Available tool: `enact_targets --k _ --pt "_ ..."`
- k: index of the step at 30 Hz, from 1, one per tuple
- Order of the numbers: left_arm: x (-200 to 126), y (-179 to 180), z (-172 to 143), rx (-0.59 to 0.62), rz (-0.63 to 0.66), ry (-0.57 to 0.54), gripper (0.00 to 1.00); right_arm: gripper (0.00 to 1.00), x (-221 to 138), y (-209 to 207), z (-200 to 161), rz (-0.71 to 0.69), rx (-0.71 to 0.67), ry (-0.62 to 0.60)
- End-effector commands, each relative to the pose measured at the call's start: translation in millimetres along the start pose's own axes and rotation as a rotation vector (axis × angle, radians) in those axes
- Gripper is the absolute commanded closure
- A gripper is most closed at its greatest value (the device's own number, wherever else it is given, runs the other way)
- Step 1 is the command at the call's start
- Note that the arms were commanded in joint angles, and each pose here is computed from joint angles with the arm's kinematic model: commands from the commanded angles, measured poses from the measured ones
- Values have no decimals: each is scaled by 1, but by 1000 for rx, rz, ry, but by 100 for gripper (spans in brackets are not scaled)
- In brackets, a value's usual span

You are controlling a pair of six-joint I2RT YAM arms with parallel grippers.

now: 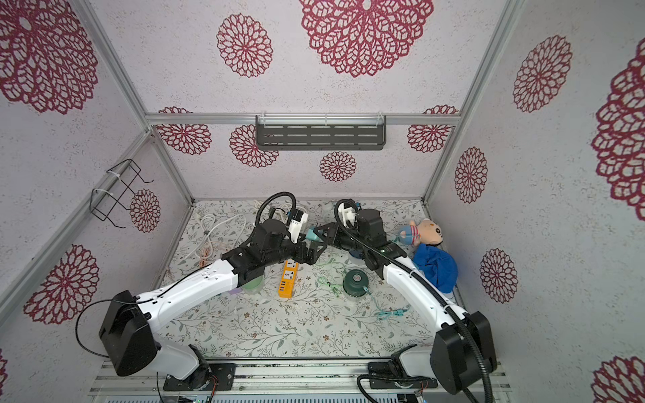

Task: Charge the cordless meat grinders
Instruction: Pick up the plug from the center of the board.

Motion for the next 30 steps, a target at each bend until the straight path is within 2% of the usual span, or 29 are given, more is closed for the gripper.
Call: enact_targets --k 1,2,4,8,10,14,19,24,30 --pt "-31 -2 12 -15 -37 -36 2 89 -12 5 16 19 -106 5" --pt "-38 2 15 -30 -54 -38 1 90 -13 1 18 23 -104 16" --pt "-51 13 20 -114 -166 -34 2 90 -17 -5 23 64 -96 41" --pt "-66 48 44 -333 -404 -90 15 95 -17 -5 32 165 -86 84" --pt "-67 52 56 -365 -476 -79 17 96 -14 -3 34 198 -87 101" --pt "-50 51 63 -367 -534 26 18 98 -11 2 36 260 -73 118" --pt "-27 60 60 -416 -560 63 27 99 -10 8 38 304 -73 119" --pt "-11 63 63 -476 -642 32 32 100 -5 10 38 321 -68 126" --pt "9 59 62 -487 -653 41 37 100 1 12 41 341 -63 130"
Point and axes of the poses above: each gripper's point midway between its finger pads, its own x axis out along the fingers, its own y axis along the line the jaws close on, z = x × y, the point moved 7 cm from there along -x, back along the fingers, and after that the axes turned 2 degrees about -x, right-handed, at the moved point
